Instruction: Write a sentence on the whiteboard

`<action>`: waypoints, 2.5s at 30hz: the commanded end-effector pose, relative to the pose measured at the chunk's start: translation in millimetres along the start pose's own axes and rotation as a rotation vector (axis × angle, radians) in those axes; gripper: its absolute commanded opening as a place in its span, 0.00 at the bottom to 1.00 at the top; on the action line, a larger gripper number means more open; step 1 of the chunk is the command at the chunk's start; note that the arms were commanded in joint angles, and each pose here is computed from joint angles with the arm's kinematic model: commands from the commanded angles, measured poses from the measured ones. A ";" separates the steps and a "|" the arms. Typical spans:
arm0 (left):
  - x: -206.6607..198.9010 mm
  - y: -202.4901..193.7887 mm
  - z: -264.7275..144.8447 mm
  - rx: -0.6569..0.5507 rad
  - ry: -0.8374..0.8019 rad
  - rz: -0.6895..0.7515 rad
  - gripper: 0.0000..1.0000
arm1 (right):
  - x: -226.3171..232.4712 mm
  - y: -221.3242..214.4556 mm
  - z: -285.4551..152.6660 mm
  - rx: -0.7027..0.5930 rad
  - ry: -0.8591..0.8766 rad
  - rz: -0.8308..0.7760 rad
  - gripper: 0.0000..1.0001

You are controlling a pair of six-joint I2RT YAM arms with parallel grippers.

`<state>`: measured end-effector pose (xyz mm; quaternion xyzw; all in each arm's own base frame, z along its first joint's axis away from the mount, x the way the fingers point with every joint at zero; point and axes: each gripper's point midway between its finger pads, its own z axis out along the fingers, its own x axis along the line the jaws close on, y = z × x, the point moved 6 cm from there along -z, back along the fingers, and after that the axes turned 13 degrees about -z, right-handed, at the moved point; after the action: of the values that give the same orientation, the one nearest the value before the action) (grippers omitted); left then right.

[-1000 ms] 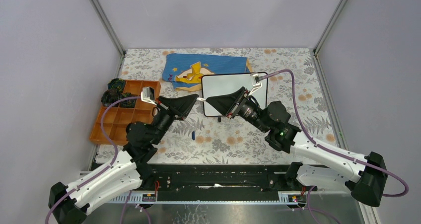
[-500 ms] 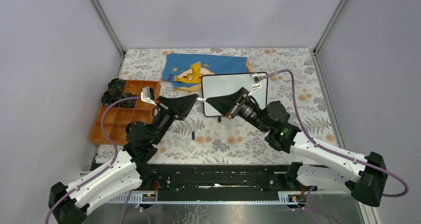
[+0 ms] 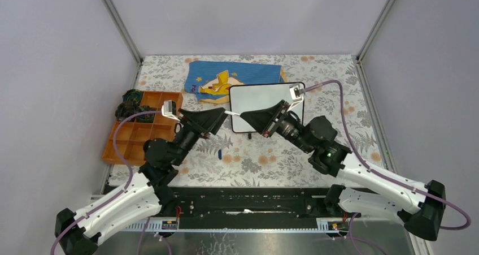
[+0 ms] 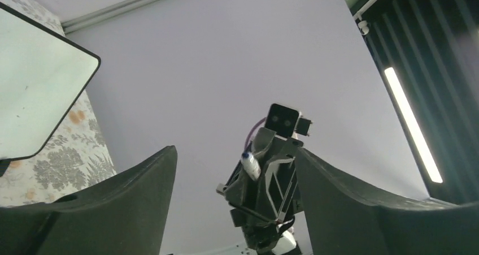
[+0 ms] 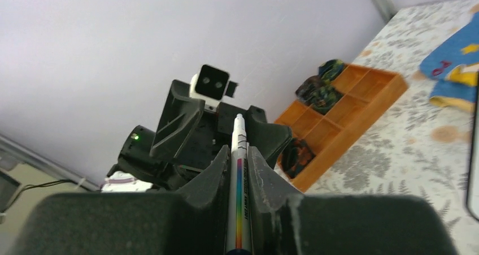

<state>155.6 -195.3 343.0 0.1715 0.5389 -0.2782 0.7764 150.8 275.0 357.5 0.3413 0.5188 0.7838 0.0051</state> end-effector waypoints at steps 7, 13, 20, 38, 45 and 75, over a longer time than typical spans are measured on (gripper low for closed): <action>6.3 25.7 -28.3 -0.034 0.242 0.558 0.97 | -25.5 56.8 -56.8 0.048 -0.396 -0.417 0.00; 34.2 46.5 -28.0 0.080 0.591 0.971 0.98 | -73.5 50.7 -96.5 0.159 -0.760 -0.589 0.00; 69.8 32.4 -3.2 0.280 0.617 1.060 0.99 | -104.4 13.0 -108.3 0.190 -0.853 -0.580 0.00; 81.4 106.9 38.1 0.170 0.406 0.783 0.99 | -114.1 -23.3 -106.0 0.222 -0.751 -0.537 0.00; 94.8 115.0 52.3 0.352 0.226 0.866 0.99 | -105.1 -23.3 -101.4 0.242 -0.661 -0.548 0.00; 220.1 135.0 48.1 0.533 0.194 0.610 0.89 | -83.8 -12.1 -117.0 0.223 -0.522 -0.552 0.00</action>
<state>328.7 -166.7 142.7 0.5390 0.4862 -0.1668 0.6672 146.6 150.1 263.4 0.3827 0.6657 0.5583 0.3142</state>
